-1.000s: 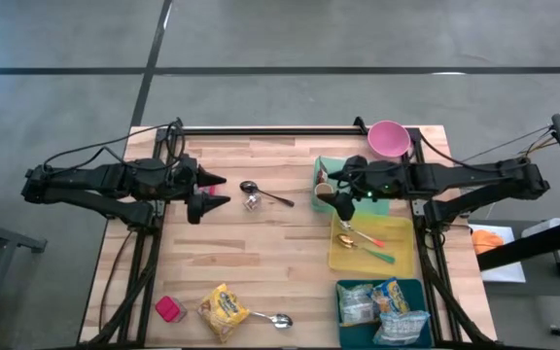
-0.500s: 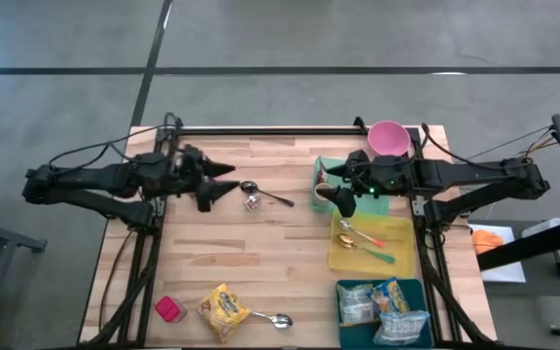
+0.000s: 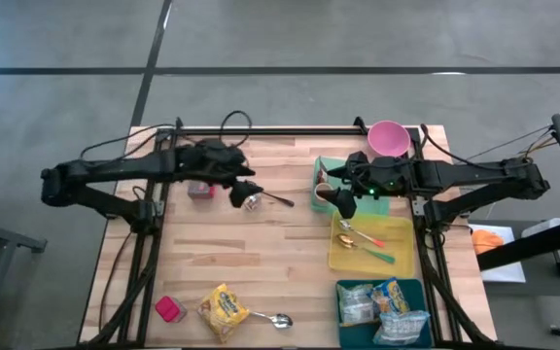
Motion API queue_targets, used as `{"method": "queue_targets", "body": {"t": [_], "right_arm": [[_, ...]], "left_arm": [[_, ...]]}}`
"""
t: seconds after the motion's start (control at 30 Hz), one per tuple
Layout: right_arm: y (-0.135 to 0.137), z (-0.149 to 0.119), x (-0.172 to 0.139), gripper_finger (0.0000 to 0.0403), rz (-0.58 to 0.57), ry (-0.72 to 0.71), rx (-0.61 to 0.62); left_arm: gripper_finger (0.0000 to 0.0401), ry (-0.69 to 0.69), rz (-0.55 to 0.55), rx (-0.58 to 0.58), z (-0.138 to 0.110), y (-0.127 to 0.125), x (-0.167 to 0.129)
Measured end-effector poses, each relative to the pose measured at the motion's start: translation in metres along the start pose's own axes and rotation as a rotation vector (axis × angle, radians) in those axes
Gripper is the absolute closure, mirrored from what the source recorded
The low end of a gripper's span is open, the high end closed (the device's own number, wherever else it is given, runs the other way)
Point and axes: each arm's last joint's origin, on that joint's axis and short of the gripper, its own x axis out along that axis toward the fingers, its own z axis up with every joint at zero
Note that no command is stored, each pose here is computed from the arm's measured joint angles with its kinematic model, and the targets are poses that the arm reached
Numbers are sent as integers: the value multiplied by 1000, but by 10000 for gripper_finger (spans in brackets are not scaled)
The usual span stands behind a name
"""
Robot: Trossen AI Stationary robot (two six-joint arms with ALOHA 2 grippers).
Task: Pick & Place Food Item
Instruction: Put the black spoon into the yellow bin
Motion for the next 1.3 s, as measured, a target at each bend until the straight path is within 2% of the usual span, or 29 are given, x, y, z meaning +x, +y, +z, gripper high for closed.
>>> {"method": "queue_targets", "body": {"t": [0.23, 0.57, 0.8, 0.93, 1.1, 1.3], "right_arm": [[6, -4, -2, 20, 31, 16, -10], [9, -6, -3, 20, 41, 20, -5], [9, -6, -3, 20, 45, 23, 4], [9, -6, -3, 20, 61, 32, 4], [11, -7, -3, 20, 68, 34, 1], [12, -7, -3, 20, 75, 36, -3]], "left_arm": [[53, 154, 84, 65, -9, 24, 47], [53, 313, 231, 191, 0, 32, 99], [54, 494, 261, 243, -8, 40, 135], [72, 574, 232, 337, -12, 42, 145], [112, 592, 196, 459, -13, 43, 147], [141, 606, 176, 526, -16, 44, 149]]}}
